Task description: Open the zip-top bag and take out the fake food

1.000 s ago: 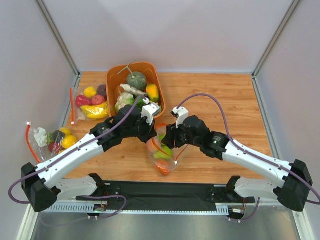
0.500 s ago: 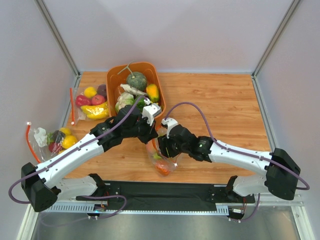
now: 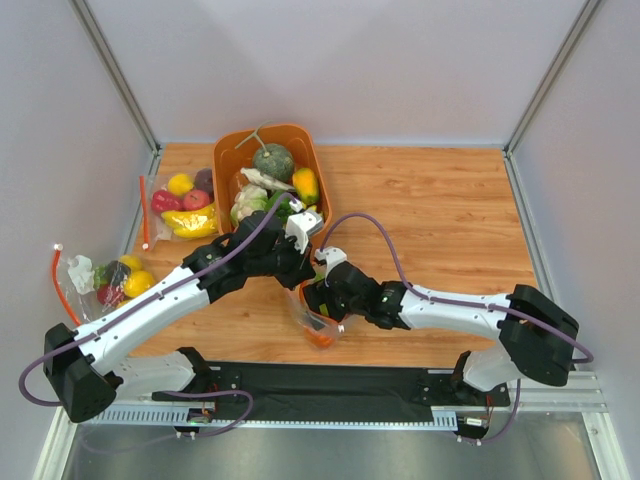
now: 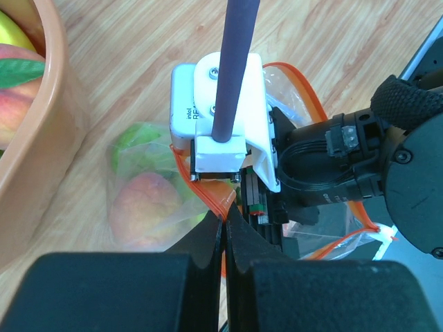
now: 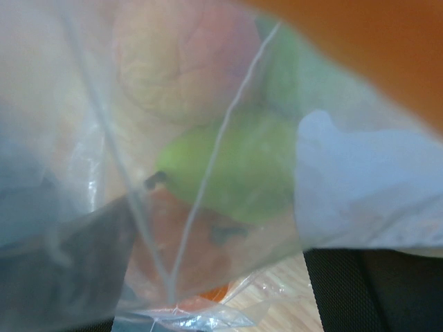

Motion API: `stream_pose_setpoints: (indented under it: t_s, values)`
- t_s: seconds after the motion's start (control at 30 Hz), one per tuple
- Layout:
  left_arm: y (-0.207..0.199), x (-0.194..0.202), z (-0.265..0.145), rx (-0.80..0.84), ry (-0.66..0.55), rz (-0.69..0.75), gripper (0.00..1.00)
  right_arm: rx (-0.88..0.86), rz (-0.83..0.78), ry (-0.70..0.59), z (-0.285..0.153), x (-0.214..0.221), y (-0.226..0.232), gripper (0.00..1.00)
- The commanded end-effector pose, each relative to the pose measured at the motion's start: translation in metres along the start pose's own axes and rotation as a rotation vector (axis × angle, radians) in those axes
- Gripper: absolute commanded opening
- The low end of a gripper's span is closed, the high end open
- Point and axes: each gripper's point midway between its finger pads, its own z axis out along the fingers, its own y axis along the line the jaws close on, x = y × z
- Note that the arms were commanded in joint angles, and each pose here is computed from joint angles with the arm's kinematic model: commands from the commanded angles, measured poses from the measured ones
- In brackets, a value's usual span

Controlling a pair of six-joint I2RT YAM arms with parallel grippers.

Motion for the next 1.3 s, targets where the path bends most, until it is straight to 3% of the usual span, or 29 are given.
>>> stream_pose_setpoints:
  t_s: [0.0,0.5,0.57,0.73,0.8,0.93,1.27]
  values:
    - [-0.007,-0.013,-0.001,0.039,-0.048,0.003,0.0,0.016,-0.001,-0.074,0.01,-0.006,-0.002,0.93]
    - [-0.016,-0.01,0.004,0.097,-0.028,-0.008,0.0,0.103,-0.007,-0.244,0.035,-0.009,-0.016,0.92]
    - [-0.016,-0.01,0.004,0.097,-0.029,-0.007,0.0,0.113,-0.007,-0.234,0.04,-0.006,-0.017,0.89]
    - [-0.014,-0.01,0.005,0.085,-0.027,-0.008,0.0,0.168,0.006,-0.235,0.04,-0.006,-0.024,0.58]
    - [-0.012,-0.01,0.004,0.073,-0.027,-0.006,0.0,0.2,0.002,-0.241,0.036,-0.008,-0.03,0.52]
    - [-0.005,-0.011,0.002,0.031,-0.039,-0.01,0.0,0.22,0.003,-0.255,0.025,-0.009,-0.036,0.46]
    - [0.011,-0.005,0.005,-0.061,-0.005,-0.017,0.0,0.162,0.058,-0.307,-0.019,-0.021,-0.033,0.46]
